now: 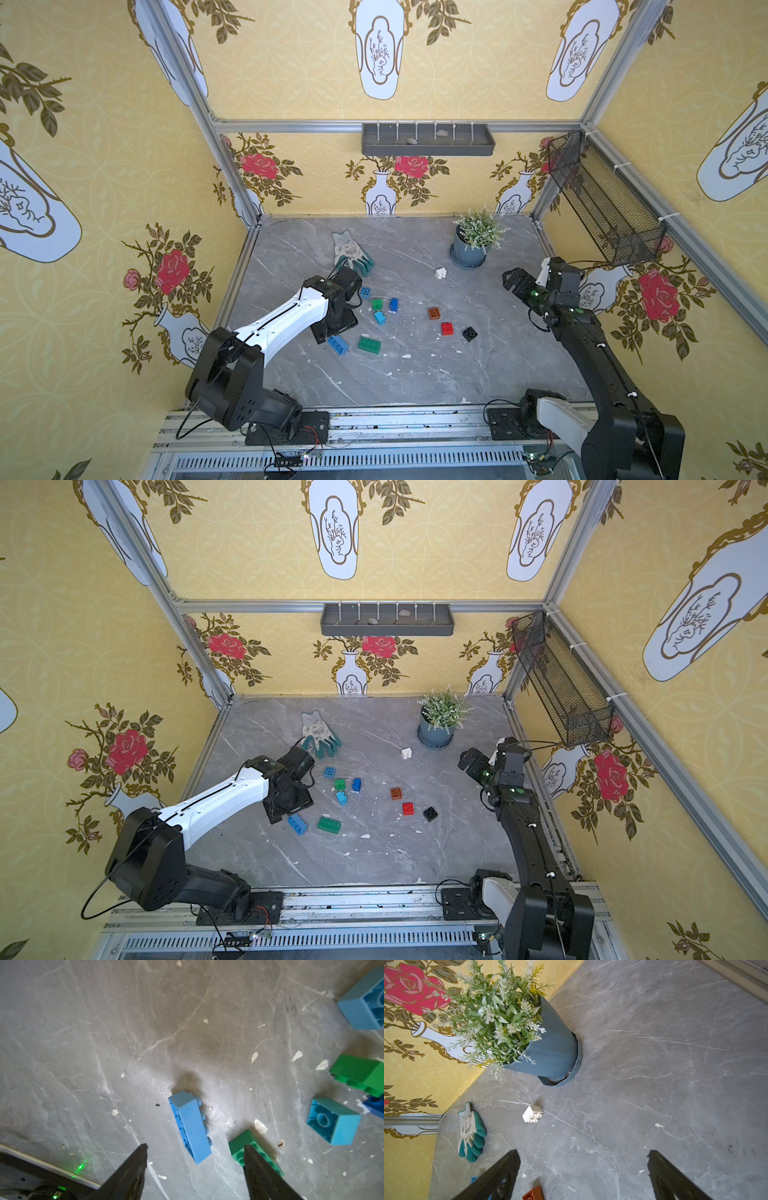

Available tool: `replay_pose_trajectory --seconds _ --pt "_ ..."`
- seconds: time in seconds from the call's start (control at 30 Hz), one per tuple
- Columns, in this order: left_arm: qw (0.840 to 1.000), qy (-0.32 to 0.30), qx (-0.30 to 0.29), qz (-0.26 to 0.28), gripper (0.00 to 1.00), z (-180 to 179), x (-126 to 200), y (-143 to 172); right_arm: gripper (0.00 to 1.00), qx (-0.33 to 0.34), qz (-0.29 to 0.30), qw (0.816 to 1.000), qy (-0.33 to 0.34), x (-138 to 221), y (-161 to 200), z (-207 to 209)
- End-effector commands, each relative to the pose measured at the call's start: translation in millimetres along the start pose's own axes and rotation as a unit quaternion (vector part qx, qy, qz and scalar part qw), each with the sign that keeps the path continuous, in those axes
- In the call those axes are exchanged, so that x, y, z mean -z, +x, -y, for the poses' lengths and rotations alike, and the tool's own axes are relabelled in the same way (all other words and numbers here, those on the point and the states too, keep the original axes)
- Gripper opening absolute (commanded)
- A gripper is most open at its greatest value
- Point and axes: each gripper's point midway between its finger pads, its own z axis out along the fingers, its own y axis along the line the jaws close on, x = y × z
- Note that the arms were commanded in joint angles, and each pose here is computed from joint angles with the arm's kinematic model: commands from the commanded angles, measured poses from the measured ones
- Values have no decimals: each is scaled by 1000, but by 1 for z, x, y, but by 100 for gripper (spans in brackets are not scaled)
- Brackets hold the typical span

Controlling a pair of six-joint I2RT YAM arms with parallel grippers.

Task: Assemble the number 1 with lego
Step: Pick up the lego brick from the center of the board.

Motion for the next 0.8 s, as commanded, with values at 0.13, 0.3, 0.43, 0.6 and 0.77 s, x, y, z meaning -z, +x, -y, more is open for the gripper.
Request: replay_pose_trajectory --seconds 0.13,0.3,0.43,0.6,0.77 --pt "999 -37 -18 -19 68 -2 -21 2 98 -5 2 1000 11 -1 2 5" --pt "998 -48 -17 -30 64 -4 -32 6 98 -5 6 1000 18 1 2 8" --pt "998 -45 -15 -35 59 -2 -39 5 98 -5 7 1000 20 1 1 9" --pt "998 -35 -11 -44 54 -1 -47 5 98 -8 6 1000 22 0 2 10" --pt "998 -34 -6 -55 49 -5 -56 10 98 -8 2 1000 24 -1 3 11"
